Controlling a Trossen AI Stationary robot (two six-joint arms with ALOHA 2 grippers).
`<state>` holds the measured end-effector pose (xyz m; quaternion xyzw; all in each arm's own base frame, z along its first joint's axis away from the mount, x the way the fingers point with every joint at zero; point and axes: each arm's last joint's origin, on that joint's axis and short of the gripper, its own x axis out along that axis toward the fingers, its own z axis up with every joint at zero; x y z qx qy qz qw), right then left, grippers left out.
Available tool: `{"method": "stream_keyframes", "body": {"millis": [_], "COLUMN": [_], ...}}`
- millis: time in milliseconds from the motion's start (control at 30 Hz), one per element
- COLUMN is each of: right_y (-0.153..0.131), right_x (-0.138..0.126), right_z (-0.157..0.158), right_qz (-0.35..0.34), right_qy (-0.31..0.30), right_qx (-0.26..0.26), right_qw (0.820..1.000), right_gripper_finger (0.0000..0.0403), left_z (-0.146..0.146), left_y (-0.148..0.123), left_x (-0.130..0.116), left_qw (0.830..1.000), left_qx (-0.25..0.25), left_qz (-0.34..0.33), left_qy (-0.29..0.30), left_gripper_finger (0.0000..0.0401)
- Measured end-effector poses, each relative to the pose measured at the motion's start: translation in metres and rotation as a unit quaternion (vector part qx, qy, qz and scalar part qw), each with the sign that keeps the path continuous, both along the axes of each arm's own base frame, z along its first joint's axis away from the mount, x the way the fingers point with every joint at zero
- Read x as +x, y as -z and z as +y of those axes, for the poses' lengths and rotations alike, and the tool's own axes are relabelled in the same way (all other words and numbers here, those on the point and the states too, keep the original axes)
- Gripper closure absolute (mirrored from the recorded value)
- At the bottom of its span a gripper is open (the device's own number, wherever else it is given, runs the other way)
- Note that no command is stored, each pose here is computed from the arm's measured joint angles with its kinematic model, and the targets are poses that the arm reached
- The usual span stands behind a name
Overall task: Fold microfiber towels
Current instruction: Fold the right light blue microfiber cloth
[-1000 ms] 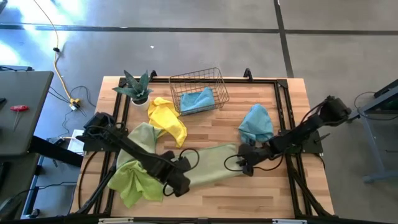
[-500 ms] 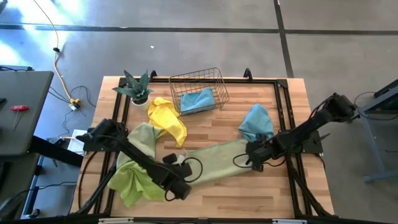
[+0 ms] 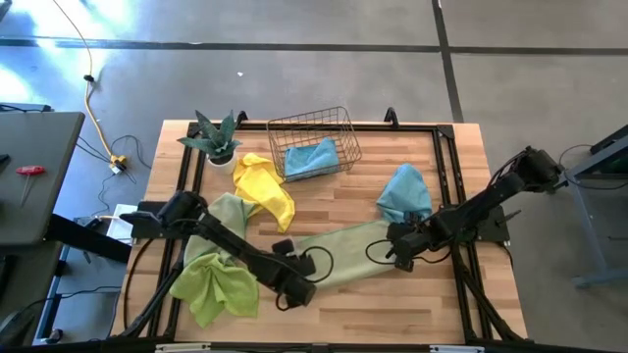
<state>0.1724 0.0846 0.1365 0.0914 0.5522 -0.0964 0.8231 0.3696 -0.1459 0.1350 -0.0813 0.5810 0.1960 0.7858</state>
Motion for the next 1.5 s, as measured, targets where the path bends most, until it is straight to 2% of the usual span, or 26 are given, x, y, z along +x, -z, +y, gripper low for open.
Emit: {"method": "stream_keyframes", "body": {"millis": [200,400,467,667,800,967,1267,1367,1500], "right_y": [0.0,-0.009,-0.008,0.011,0.02,0.024,0.024,0.017,-0.001], "right_x": [0.001,0.017,0.02,0.022,0.026,0.025,0.025,0.027,0.03], "right_z": [0.0,0.009,0.009,0.01,0.011,0.011,0.011,0.012,0.012], "right_qz": [-0.007,-0.097,-0.109,-0.07,-0.06,-0.05,-0.049,-0.057,-0.062], "right_qy": [0.008,-0.004,-0.004,-0.001,0.006,0.013,0.014,0.014,0.012], "right_qx": [0.003,0.043,0.036,0.002,-0.009,-0.016,-0.016,-0.014,-0.009], "right_qw": [1.0,0.994,0.993,0.998,0.998,0.999,0.999,0.998,0.998], "right_gripper_finger": [0.0238,0.0238,0.0238,0.0238,0.0238,0.0238,0.0238,0.0238,0.0238], "left_z": [-0.009,-0.013,-0.012,-0.014,-0.012,-0.011,-0.015,-0.014,-0.016], "left_y": [-0.005,-0.023,-0.025,-0.023,-0.011,-0.004,-0.004,-0.015,-0.051], "left_x": [0.001,0.014,0.015,0.011,0.001,-0.005,-0.007,-0.005,0.002], "left_qw": [0.999,0.999,0.999,0.999,1.0,0.998,0.997,0.997,0.998], "left_qx": [-0.04,-0.025,-0.023,-0.016,-0.011,-0.045,-0.064,-0.066,-0.053], "left_qz": [0.005,-0.035,-0.037,-0.02,0.006,0.033,0.03,0.034,-0.034], "left_qy": [0.01,0.026,0.028,0.033,0.024,0.016,-0.018,-0.027,-0.021], "left_gripper_finger": [0.0296,0.0296,0.0296,0.0296,0.0296,0.0296,0.0296,0.0296,0.0296]}}
